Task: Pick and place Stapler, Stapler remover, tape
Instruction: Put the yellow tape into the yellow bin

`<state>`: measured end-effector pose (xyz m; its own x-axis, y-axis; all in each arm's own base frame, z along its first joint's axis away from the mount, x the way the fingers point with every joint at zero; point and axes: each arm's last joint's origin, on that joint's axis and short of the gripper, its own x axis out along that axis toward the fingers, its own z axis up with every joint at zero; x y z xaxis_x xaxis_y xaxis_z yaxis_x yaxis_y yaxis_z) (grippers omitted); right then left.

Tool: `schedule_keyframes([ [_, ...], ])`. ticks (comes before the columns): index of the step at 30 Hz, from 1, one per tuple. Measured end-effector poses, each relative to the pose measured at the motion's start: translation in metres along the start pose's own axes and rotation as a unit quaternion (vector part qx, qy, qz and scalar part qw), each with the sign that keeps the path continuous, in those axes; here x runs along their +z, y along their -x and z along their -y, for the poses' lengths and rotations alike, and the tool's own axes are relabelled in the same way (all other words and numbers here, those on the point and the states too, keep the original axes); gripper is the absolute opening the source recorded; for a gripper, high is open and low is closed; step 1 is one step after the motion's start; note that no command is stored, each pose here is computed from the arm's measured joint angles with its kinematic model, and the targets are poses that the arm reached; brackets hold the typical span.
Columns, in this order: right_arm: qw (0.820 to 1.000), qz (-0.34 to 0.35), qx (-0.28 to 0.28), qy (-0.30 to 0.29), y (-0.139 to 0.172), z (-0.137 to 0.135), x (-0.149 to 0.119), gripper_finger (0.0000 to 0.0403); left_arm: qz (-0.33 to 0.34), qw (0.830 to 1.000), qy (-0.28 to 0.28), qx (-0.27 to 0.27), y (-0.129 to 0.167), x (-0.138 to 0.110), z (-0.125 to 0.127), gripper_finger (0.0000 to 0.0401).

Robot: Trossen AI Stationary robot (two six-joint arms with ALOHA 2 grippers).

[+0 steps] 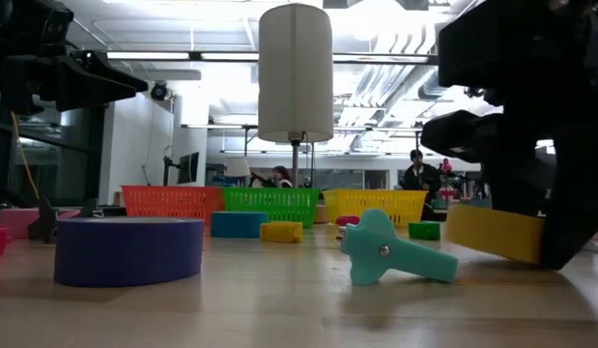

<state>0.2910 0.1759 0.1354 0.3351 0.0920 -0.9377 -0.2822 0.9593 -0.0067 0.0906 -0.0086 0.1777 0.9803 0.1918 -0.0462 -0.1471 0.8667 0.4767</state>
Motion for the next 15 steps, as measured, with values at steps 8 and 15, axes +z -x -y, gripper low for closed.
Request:
schedule_keyframes([
  [8, 1.000, -0.006, 0.000, 0.009, 0.007, 0.003, -0.002, 0.0034, 0.000, 1.000, 0.000, 0.000, 0.000, 0.000, 0.000, 0.0207],
  [15, 0.996, -0.033, -0.071, -0.037, 0.034, 0.028, 0.018, 0.0046, 0.000, 1.000, 0.000, 0.000, 0.000, 0.000, 0.000, 0.0207],
])
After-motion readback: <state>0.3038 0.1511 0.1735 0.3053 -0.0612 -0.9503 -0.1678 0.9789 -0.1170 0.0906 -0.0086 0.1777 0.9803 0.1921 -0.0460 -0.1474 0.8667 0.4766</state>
